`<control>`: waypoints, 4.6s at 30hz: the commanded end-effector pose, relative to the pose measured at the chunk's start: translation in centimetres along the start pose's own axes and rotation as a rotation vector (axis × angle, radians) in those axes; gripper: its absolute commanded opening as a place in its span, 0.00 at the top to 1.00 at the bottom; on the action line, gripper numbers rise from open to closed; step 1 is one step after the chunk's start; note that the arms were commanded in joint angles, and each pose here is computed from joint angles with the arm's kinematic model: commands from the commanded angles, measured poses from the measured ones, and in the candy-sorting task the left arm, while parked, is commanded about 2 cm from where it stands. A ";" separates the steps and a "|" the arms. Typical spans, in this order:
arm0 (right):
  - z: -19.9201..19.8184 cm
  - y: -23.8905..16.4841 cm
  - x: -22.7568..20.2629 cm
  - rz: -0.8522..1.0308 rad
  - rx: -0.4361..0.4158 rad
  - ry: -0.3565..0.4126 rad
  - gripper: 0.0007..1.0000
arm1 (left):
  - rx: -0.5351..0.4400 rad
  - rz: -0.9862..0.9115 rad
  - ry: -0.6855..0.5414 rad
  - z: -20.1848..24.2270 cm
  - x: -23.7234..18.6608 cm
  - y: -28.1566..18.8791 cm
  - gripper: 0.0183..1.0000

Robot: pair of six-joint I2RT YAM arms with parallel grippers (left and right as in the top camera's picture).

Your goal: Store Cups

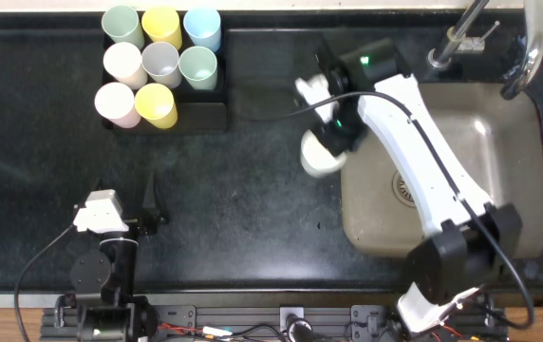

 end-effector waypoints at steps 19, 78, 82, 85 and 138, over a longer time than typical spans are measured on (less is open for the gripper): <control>9.8 -6.1 19.4 -0.498 -0.010 0.083 0.96 | 0.002 -0.005 0.024 0.1 0.0 0.0 0.00; 10.5 7.5 21.6 -0.295 -0.006 -0.156 0.96 | 0.002 -0.005 0.025 0.1 0.0 0.0 0.00; 10.3 7.4 21.7 -0.301 -0.008 -0.157 0.96 | 0.002 -0.005 0.024 0.1 0.0 0.0 0.00; 10.3 7.4 21.7 -0.300 -0.008 -0.158 0.96 | 0.002 -0.005 0.024 0.1 0.0 0.0 0.00; 9.5 8.1 21.1 -0.262 -0.032 -0.144 0.02 | 0.002 -0.005 0.025 0.1 0.0 0.0 0.00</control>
Point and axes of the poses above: each gripper's point midway between its finger pads, its own y axis out along the fingers, its own z axis along the line the jaws close on, x = y × z, the point moved 1 cm from there along -y, back along the fingers, and after that the axes turned 5 degrees about y, right-handed, at the moved point
